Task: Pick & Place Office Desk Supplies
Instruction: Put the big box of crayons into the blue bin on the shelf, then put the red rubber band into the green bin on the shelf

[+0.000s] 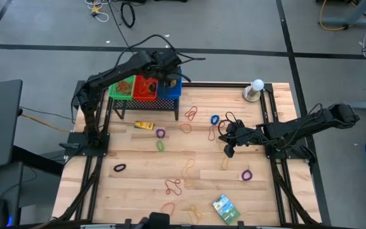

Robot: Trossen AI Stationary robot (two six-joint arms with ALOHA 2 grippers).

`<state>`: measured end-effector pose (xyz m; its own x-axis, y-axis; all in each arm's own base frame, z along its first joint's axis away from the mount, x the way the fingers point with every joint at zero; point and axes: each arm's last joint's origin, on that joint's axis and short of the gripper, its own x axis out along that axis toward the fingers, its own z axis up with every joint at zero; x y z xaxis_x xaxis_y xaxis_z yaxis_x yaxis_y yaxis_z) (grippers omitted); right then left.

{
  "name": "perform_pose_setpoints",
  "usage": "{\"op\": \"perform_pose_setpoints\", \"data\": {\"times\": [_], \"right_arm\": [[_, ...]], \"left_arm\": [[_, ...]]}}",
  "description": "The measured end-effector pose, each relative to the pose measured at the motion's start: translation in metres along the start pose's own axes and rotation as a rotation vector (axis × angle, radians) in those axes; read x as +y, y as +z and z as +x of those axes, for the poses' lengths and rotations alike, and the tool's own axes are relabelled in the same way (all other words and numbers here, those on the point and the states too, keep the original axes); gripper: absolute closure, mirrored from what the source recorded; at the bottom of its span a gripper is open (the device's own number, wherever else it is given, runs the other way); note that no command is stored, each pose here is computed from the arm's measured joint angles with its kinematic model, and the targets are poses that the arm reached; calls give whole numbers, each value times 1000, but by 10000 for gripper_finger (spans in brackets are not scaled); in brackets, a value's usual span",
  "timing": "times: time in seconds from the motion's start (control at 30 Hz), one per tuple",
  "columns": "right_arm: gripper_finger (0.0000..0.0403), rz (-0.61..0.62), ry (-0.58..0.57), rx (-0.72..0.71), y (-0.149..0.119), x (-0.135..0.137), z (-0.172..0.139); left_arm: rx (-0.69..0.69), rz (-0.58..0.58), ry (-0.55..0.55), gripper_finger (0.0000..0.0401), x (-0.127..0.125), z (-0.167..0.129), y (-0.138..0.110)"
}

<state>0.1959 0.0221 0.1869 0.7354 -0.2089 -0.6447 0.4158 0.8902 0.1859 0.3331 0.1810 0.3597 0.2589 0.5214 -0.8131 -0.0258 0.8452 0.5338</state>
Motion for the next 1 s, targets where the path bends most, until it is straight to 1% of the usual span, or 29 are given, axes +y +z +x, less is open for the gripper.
{"op": "perform_pose_setpoints", "data": {"times": [0.27,0.4,0.57,0.7,0.83,0.9,1.0], "right_arm": [[398,0,0,0,0,0,0],[398,0,0,0,0,0,0],[398,0,0,0,0,0,0],[398,0,1,0,0,0,0],[398,-1,0,1,0,0,0],[398,-1,-1,0,0,0,0],[398,0,-3,-1,0,0,0]], "left_arm": [[22,13,72,200,3,0,1],[9,6,110,192,6,-1,3],[-5,4,119,193,6,-7,3],[-39,2,130,198,6,-21,0],[-78,-39,156,211,8,-42,-6],[-98,-98,168,226,9,-55,-10],[-147,-203,137,266,6,-75,-18]]}}
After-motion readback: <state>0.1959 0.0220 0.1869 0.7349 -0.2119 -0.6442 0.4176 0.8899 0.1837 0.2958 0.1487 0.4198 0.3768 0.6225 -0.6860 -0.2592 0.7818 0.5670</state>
